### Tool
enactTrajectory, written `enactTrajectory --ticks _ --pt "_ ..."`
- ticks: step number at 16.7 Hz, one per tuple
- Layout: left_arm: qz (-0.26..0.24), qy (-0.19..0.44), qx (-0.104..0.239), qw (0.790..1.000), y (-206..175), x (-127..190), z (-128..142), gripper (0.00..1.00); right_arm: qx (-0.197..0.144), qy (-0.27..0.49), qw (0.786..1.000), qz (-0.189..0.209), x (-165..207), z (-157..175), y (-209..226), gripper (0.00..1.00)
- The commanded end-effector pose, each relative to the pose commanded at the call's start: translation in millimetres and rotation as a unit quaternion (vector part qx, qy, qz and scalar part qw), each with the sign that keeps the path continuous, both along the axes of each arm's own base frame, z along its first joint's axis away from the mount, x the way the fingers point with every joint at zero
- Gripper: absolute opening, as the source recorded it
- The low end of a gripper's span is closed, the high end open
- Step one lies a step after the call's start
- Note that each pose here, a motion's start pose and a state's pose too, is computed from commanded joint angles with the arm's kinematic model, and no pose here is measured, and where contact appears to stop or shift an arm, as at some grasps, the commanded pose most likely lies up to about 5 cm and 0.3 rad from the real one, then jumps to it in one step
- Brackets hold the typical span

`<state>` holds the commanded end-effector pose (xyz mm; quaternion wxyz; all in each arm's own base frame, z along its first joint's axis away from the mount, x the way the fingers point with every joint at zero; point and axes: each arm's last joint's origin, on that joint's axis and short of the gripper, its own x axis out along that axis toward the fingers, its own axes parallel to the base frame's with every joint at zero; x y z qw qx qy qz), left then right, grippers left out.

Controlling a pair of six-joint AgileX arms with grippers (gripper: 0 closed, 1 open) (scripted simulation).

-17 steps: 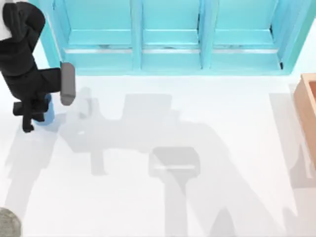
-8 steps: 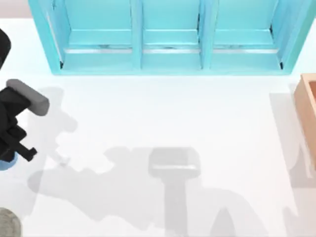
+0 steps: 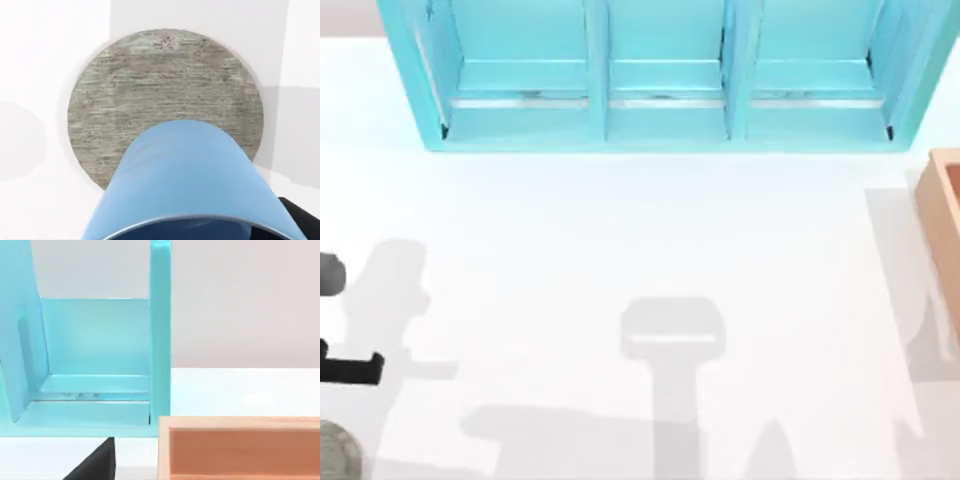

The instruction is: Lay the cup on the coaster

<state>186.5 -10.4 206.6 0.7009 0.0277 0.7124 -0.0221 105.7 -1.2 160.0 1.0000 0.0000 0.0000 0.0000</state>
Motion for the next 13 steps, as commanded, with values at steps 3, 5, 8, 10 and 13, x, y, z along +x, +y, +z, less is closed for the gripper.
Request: enactTrajectory --ticks 3,5,8,10,13 --pt "0.025 -0.005 0.0 1.0 1 -10 -1 0.0 0.0 0.0 1.0 0.0 0 0 0 1.0" --pt "0.025 -0.005 0.0 1.0 1 -10 -1 0.0 0.0 0.0 1.0 0.0 0 0 0 1.0" --pt "0.023 -0.005 0.0 1.0 0 -9 -2 0.0 0.0 0.0 1.0 0.0 0 0 0 1.0" --pt "0.029 -0.004 0.001 1.0 3 -8 -11 0.0 0.0 0.0 1.0 0.0 0 0 0 1.0" --pt "0.033 -0.011 0.0 0.999 7 -6 -36 0.0 0.0 0.0 1.0 0.0 0 0 0 1.0"
